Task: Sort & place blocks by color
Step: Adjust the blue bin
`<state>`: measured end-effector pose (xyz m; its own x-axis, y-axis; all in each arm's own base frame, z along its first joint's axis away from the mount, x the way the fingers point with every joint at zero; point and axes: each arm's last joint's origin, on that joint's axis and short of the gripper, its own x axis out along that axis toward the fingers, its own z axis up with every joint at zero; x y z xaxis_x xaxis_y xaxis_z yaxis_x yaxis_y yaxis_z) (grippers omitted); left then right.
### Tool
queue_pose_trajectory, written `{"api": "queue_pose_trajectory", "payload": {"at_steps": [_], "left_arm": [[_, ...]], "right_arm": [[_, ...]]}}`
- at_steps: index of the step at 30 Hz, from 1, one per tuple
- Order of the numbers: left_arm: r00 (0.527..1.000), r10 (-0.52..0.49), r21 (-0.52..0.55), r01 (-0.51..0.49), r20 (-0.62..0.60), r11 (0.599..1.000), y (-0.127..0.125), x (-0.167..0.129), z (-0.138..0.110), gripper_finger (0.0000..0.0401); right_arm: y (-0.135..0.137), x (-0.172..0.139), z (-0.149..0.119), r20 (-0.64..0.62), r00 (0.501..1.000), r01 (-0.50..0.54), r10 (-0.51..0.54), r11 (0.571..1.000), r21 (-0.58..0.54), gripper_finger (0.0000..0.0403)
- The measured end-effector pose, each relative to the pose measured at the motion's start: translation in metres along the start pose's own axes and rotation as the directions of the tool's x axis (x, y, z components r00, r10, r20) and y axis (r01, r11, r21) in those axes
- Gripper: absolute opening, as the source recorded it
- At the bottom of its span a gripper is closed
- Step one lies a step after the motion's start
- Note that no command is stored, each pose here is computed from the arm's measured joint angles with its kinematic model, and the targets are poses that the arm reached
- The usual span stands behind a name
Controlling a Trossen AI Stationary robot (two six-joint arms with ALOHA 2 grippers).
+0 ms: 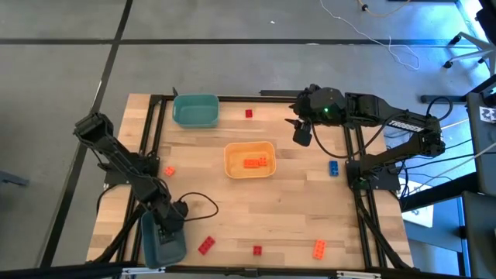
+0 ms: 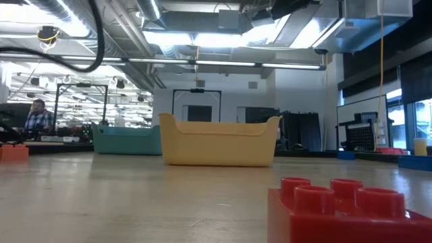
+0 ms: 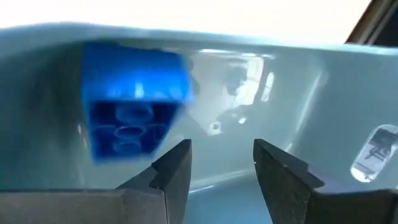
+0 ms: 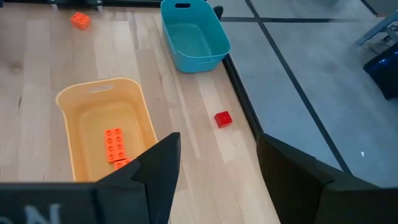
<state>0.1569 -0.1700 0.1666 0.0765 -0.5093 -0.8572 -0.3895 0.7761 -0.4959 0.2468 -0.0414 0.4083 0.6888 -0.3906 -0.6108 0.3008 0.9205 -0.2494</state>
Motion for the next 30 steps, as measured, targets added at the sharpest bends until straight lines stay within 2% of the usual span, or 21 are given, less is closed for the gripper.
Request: {"api": "queue_pose_trajectory", "payload": {"at_steps": [9, 11, 14, 16, 18, 21, 25, 30], "left_arm": [[0.999, 0.038, -0.036, -0.038, 0.006, 0.999, -0.027, -0.027, 0.001, 0.0165], [0.997, 0.041, -0.027, -0.039, 0.060, 0.999, -0.037, -0.039, 0.004, 0.0165], [0.976, 0.042, 0.042, -0.052, 0.214, 0.998, -0.051, -0.054, 0.010, 0.0165], [0.950, 0.046, 0.085, -0.075, 0.309, 0.994, -0.055, -0.061, 0.015, 0.0165], [0.935, 0.056, 0.092, -0.094, 0.351, 0.991, -0.054, -0.064, 0.022, 0.0165], [0.933, 0.087, 0.045, -0.110, 0.349, 0.993, -0.046, -0.062, 0.034, 0.0165], [0.957, 0.114, 0.001, -0.119, 0.266, 0.993, -0.037, -0.054, 0.045, 0.0153], [0.974, 0.098, 0.065, -0.113, 0.203, 0.991, -0.037, -0.040, 0.056, 0.0104]], "right_arm": [[0.000, 0.000, 0.000, 0.000, 1.000, 0.000, 0.000, 1.000, 0.000, 0.0213], [0.000, 0.000, 0.000, 0.000, 1.000, 0.000, 0.000, 1.000, 0.000, 0.0213], [0.000, 0.000, 0.000, 0.000, 1.000, 0.000, 0.000, 1.000, 0.000, 0.0213], [0.000, 0.000, 0.000, 0.000, 1.000, 0.000, 0.000, 1.000, 0.000, 0.0213], [0.000, 0.000, 0.000, 0.000, 1.000, 0.000, 0.000, 1.000, 0.000, 0.0213], [0.000, 0.000, 0.000, 0.000, 1.000, 0.001, -0.001, 1.000, 0.000, 0.0213], [0.000, 0.000, 0.000, 0.000, 1.000, -0.001, 0.001, 1.000, 0.001, 0.0213], [0.000, 0.000, 0.000, 0.002, 1.000, -0.015, 0.015, 1.000, 0.003, 0.0213]]}}
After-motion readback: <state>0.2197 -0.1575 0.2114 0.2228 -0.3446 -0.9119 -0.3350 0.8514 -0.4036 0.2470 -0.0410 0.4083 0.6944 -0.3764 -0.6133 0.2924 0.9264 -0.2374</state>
